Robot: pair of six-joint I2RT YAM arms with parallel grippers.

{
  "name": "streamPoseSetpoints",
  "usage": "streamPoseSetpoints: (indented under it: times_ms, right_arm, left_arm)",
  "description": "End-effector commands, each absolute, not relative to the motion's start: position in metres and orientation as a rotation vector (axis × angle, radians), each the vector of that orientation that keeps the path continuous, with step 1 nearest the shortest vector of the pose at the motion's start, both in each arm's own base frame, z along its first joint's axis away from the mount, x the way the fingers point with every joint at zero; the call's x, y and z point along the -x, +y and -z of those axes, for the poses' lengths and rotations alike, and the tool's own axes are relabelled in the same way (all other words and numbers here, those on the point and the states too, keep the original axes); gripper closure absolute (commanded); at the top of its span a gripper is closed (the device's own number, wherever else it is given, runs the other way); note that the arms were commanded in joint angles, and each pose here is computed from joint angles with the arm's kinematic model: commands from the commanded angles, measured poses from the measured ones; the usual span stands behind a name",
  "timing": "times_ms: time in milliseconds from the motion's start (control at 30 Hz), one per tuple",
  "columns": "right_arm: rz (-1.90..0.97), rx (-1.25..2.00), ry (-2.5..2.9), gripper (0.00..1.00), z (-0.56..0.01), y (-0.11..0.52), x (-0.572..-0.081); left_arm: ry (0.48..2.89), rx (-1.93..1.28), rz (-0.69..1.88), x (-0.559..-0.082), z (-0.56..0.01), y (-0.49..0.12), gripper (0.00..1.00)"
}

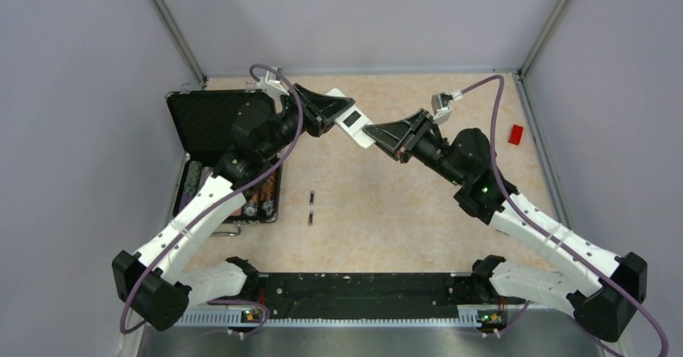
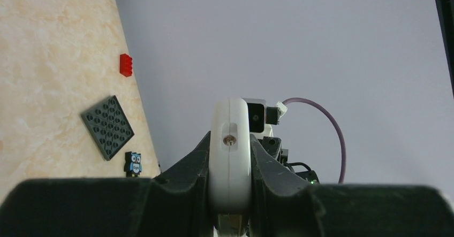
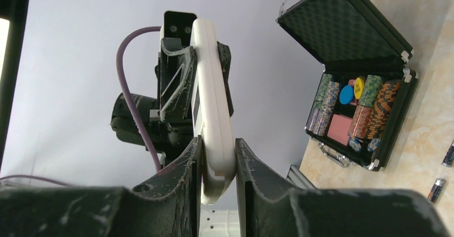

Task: Load the batteries into the remote control
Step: Remove the battery cover from the remote control.

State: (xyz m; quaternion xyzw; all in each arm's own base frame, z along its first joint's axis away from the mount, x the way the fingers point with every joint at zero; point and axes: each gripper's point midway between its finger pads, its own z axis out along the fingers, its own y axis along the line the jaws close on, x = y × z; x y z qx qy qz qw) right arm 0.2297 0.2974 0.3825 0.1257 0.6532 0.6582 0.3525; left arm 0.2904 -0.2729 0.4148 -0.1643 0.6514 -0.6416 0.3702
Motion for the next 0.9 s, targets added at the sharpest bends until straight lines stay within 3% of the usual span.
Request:
streamPoseSetpoints:
  times_ms: [0,133,367,533,600,733,867]
  right_arm:
    - [-1.657,-0.244,1.755,0.91,-0.361,0.294,-0.218]
    - [-1.668,-0.265,1.754,0.87,-0.363,0.295,-0.22]
    - [-1.664,-0.352,1.809,0.6,-0.361,0.302,-0.232]
    - [-1.686,-0.389,1.845,0.59,-0.356,0.304,-0.23]
    - [-1.693,-0.398,1.85,0.63,-0.355,0.305,-0.231]
    - [-1.702,-0.421,1.868,0.82,-0.35,0.304,-0.233]
    - [-1.713,-0.424,1.894,0.92,-0.344,0.304,-0.231]
  left_arm:
    - [1.405,0.413,1.656,-0.291,-0.487,-0.242,1.0]
    - [1.411,0.399,1.659,-0.292,-0.483,-0.245,1.0]
    - [1.475,0.356,1.674,-0.293,-0.46,-0.256,1.0]
    - [1.526,0.318,1.563,-0.298,-0.439,-0.255,1.0]
    - [1.54,0.29,1.524,-0.298,-0.432,-0.256,1.0]
    - [1.59,0.248,1.418,-0.302,-0.413,-0.256,1.0]
    - [1.637,0.213,1.28,-0.308,-0.388,-0.25,1.0]
